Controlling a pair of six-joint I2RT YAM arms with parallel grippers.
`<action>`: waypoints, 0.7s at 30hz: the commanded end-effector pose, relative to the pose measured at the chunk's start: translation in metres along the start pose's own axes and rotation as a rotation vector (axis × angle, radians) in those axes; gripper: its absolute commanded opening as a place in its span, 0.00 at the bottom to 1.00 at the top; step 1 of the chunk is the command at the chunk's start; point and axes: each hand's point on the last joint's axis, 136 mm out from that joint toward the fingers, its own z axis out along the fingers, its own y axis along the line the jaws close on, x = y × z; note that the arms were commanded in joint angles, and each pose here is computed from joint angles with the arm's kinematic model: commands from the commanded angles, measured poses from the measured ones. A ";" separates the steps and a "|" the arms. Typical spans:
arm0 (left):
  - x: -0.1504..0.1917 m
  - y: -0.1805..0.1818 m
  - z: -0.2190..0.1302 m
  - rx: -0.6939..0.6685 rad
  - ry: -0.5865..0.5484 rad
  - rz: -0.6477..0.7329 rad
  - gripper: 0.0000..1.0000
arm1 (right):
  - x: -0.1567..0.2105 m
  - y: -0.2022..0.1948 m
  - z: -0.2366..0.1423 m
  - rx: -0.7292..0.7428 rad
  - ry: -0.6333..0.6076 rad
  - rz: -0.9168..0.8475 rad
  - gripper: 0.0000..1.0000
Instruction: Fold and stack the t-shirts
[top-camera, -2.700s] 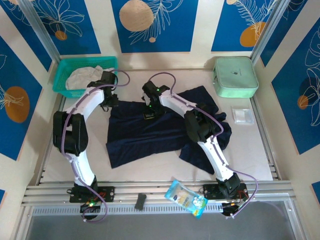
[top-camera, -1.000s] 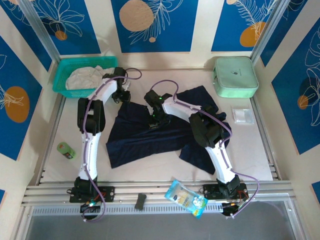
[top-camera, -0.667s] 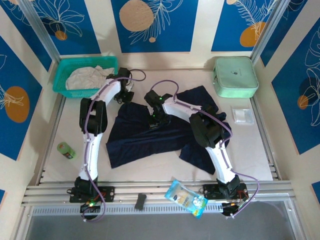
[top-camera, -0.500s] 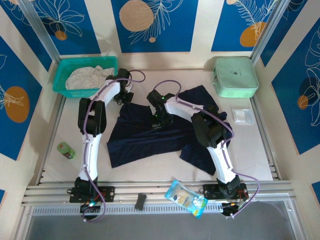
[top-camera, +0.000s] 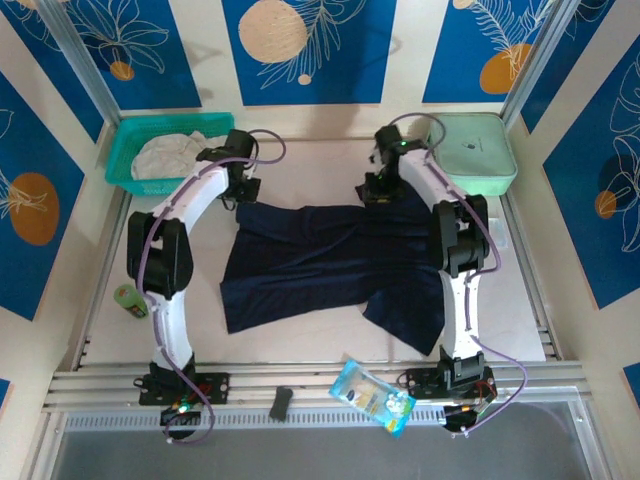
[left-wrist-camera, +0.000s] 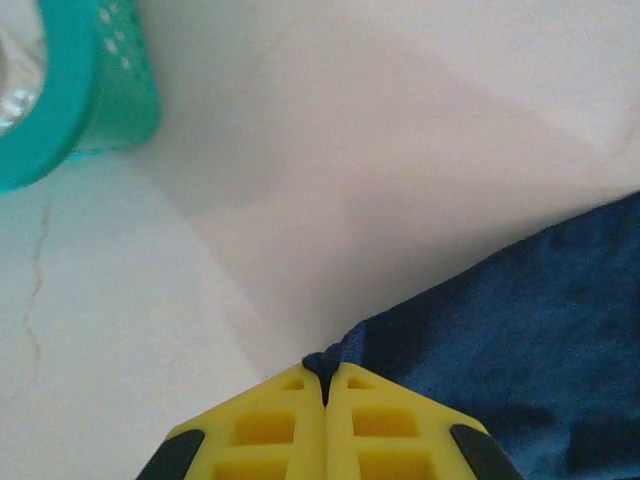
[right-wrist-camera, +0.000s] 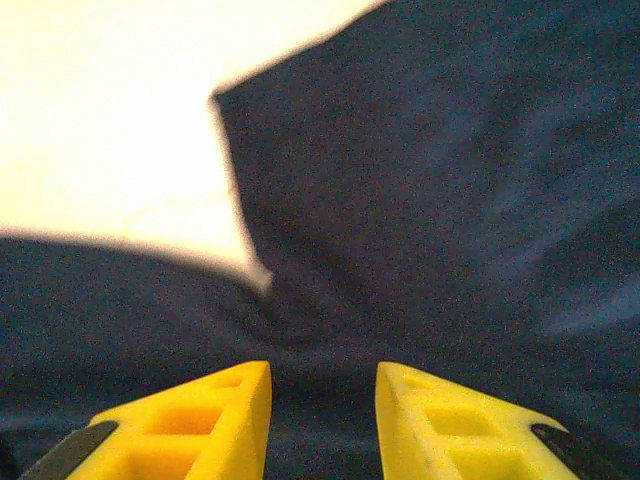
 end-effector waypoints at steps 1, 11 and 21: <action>0.013 0.012 0.002 -0.074 0.015 -0.031 0.00 | 0.000 -0.024 0.023 0.060 0.069 -0.024 0.33; 0.014 0.009 -0.009 -0.043 -0.015 -0.072 0.00 | -0.033 -0.072 0.059 0.146 0.066 -0.038 0.29; 0.032 0.011 -0.009 -0.047 -0.002 -0.097 0.00 | 0.034 -0.050 0.080 0.078 0.240 0.030 0.14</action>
